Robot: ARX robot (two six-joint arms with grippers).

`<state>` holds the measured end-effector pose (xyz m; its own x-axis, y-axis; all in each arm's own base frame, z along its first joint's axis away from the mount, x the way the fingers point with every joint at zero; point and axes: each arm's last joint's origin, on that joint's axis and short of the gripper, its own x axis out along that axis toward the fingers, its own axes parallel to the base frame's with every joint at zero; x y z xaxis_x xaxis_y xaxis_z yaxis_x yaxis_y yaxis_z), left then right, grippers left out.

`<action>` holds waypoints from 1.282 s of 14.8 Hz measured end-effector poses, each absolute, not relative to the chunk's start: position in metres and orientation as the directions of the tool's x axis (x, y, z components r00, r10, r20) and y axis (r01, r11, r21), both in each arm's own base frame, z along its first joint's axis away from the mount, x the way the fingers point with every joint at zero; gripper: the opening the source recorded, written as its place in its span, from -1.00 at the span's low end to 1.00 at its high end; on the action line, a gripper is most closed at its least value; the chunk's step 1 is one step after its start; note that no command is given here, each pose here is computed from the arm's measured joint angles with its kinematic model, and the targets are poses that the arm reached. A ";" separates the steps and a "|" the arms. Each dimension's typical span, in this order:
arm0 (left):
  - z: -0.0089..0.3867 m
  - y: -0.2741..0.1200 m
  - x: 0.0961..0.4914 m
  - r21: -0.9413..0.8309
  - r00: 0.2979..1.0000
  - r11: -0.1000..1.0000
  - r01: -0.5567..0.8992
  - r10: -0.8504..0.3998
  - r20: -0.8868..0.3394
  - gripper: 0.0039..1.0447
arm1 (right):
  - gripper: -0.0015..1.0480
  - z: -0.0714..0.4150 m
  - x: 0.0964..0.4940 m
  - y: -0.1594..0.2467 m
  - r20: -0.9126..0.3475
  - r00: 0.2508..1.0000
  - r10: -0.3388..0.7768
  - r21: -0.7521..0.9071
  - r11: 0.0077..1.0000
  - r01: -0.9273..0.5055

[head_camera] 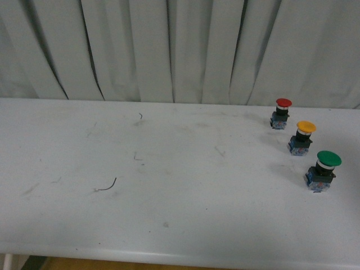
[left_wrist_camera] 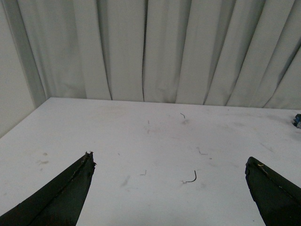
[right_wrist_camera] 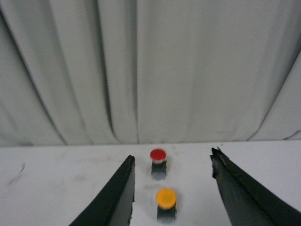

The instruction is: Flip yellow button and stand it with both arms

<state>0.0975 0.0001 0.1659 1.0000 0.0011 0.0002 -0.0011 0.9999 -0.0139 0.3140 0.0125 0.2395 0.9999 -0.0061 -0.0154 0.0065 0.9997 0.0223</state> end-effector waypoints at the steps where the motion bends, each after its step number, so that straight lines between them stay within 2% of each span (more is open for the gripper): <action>1: 0.166 0.000 0.097 -0.014 1.000 1.000 -0.001 0.001 0.000 0.88 | -0.13 0.237 0.271 0.005 -0.054 0.998 0.017 0.013 1.000 -0.016; 3: 0.166 0.000 0.097 -0.014 1.000 1.000 -0.001 0.001 0.000 0.88 | -0.62 0.221 0.200 -0.001 -0.137 0.991 -0.008 0.006 1.000 0.009; 4: 0.166 0.000 0.097 -0.014 1.000 1.000 -0.001 0.001 0.000 0.88 | -0.86 0.221 0.175 0.000 -0.075 0.997 -0.002 0.006 1.000 0.003; 5: 0.166 0.000 0.097 -0.014 1.000 1.000 -0.001 0.001 0.000 0.88 | -0.96 0.228 0.162 0.000 0.015 1.000 -0.002 0.004 1.000 0.002; 6: 0.166 0.000 0.097 -0.014 1.000 1.000 -0.001 0.001 0.000 0.88 | -0.96 0.227 0.156 0.000 0.043 0.999 -0.002 0.003 1.000 0.002; 8: 0.166 0.000 0.097 -0.014 1.000 1.000 -0.001 0.001 0.000 0.88 | -0.96 0.202 0.148 0.000 -0.028 1.000 -0.002 0.003 1.000 0.002; 11: 0.166 0.000 0.097 -0.014 1.000 1.000 -0.001 0.001 0.000 0.88 | -0.96 0.197 0.137 0.000 0.014 1.000 -0.002 0.003 1.000 0.002; 19: 0.166 0.000 0.097 -0.014 1.000 1.000 -0.001 0.001 0.000 0.88 | -0.96 0.175 0.117 0.000 0.013 1.000 -0.003 0.003 1.000 0.003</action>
<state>0.0975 0.0001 0.1659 1.0000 0.0011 0.0002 -0.0011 0.9999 -0.0139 0.1173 -0.0001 0.1748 0.9999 -0.0027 0.0132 0.0026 1.0000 0.0029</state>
